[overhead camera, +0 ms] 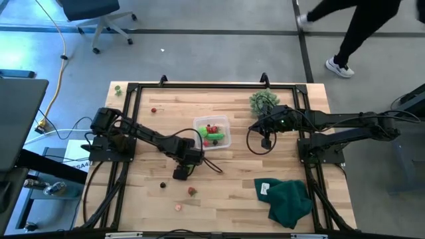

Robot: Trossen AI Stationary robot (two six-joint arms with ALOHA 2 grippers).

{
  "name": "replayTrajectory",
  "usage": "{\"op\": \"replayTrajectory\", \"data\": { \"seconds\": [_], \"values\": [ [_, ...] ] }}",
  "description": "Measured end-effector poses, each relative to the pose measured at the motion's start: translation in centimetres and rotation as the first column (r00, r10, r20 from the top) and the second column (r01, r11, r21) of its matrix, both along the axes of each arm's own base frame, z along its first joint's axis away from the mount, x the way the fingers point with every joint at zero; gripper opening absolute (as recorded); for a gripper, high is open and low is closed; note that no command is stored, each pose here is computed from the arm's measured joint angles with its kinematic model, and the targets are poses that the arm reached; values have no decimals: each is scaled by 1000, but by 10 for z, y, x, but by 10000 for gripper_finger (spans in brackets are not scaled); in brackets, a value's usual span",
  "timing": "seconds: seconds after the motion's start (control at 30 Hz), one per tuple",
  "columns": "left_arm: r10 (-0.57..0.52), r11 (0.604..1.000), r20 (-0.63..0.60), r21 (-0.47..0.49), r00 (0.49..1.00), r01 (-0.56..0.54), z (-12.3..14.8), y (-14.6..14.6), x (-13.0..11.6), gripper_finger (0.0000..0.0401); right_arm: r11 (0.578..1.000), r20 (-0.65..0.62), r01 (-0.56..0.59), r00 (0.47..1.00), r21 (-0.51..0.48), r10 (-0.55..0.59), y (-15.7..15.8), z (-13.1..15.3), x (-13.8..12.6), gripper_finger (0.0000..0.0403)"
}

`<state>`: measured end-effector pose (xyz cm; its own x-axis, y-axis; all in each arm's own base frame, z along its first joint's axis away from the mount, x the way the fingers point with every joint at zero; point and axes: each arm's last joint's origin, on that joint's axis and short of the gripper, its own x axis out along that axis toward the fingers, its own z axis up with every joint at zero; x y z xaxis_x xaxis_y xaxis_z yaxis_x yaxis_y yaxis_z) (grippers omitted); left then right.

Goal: Pick and placing Produce into tupperware
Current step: Put the pear into the transparent bin

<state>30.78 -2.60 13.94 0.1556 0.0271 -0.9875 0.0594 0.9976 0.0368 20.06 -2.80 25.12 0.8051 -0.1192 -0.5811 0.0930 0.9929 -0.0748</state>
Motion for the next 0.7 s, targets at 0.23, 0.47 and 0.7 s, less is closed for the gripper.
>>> {"op": "replayTrajectory", "data": {
  "seconds": [0.23,0.47,0.7],
  "values": [
    [-30,1000,-19,9,999,30,5,-12,-2,226,1000,0,0,1000,0,0,0,0,0,2],
    [-66,992,7,105,998,65,39,-23,1,223,1000,0,0,1000,0,0,0,0,0,2],
    [-115,960,133,269,984,76,95,-32,0,224,1000,0,-1,1000,0,1,0,0,0,2]
  ]
}}
